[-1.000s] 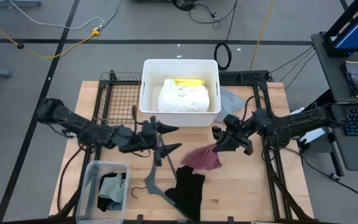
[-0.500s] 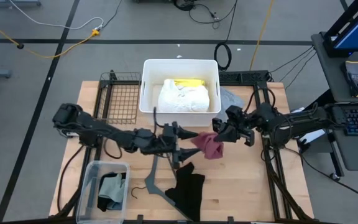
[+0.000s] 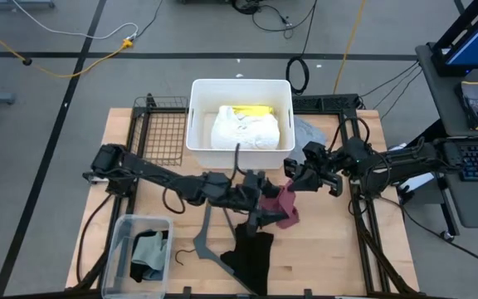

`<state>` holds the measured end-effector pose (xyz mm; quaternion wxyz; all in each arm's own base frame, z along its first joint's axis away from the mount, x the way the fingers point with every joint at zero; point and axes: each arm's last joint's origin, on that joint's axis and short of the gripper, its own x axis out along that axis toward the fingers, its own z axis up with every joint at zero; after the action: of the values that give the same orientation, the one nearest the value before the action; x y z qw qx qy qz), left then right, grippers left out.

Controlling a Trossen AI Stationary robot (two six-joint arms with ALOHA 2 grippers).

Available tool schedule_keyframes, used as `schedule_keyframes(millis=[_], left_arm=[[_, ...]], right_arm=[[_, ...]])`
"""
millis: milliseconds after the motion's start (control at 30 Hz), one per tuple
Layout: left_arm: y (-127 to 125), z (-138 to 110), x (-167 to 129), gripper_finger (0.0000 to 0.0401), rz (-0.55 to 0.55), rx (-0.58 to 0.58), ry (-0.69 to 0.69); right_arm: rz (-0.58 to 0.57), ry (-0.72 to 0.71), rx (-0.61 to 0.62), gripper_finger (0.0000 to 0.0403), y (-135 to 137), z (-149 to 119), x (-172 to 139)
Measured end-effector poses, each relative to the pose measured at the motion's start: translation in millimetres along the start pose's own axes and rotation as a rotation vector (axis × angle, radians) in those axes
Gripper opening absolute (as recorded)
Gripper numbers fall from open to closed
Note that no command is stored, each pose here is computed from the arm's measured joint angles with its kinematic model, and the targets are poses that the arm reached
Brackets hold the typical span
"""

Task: Pick & Place Cloths
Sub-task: Put the pink pants into the wire basket

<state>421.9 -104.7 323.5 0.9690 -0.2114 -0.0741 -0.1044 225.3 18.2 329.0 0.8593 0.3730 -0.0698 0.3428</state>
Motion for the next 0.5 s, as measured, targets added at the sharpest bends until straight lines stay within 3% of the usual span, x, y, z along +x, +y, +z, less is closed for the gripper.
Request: schedule_keyframes(millis=[400, 500], left_arm=[[18, -6, 19, 0.0323, -0.014, -0.12, 0.05], [23, -5, 19, 0.0306, 0.005, -0.146, 0.063]], right_arm=[[-0.041, -0.005, -0.028, 0.0, -8, -3, 2], [-0.055, -0.024, -0.045, 0.0, -10, -2, 3]])
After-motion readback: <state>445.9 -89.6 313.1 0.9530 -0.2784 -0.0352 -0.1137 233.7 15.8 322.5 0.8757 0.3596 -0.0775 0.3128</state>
